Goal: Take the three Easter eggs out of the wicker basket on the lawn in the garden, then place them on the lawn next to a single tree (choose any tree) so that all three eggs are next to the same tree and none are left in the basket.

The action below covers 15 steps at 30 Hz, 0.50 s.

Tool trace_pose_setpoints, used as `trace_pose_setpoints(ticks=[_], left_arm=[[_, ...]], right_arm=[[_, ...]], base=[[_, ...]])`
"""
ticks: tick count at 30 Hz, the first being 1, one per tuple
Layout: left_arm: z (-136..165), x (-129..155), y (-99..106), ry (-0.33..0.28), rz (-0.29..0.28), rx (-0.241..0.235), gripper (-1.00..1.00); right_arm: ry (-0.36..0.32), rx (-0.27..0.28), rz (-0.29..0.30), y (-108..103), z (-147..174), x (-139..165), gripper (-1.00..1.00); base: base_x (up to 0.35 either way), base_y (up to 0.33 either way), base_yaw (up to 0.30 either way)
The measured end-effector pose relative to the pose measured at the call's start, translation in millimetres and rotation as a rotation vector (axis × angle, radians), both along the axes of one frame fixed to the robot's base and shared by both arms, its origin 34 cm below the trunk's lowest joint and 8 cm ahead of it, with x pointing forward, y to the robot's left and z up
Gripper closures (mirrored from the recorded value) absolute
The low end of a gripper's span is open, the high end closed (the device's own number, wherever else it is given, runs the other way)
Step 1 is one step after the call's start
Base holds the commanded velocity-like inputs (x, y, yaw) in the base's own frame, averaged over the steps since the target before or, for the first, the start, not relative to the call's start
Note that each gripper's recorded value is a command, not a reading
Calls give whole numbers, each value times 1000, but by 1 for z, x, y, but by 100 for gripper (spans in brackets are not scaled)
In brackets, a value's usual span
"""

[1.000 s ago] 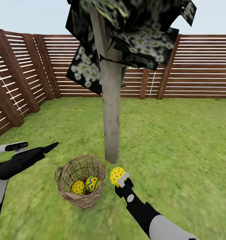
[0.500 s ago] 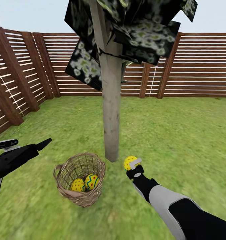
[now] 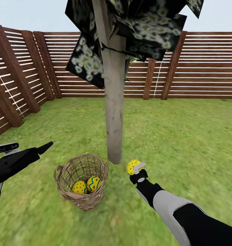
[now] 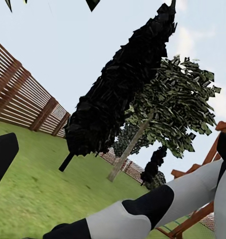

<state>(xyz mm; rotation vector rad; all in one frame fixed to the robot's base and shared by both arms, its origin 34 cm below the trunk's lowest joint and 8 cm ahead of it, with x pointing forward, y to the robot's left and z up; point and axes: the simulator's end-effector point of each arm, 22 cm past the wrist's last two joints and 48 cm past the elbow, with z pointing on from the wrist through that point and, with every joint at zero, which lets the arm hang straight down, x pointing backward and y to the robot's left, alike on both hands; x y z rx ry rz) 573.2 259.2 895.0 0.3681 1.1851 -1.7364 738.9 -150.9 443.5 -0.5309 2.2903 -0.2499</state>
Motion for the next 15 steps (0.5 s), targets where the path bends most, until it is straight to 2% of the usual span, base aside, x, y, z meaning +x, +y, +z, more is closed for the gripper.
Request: trace_pose_setpoints(ticks=[15], left_arm=[[-32, -7, 0, -1, -1, -2, -100]], right_arm=[[1, 3, -14, -2, -33, -8, 100]], base=[[0, 0, 0]])
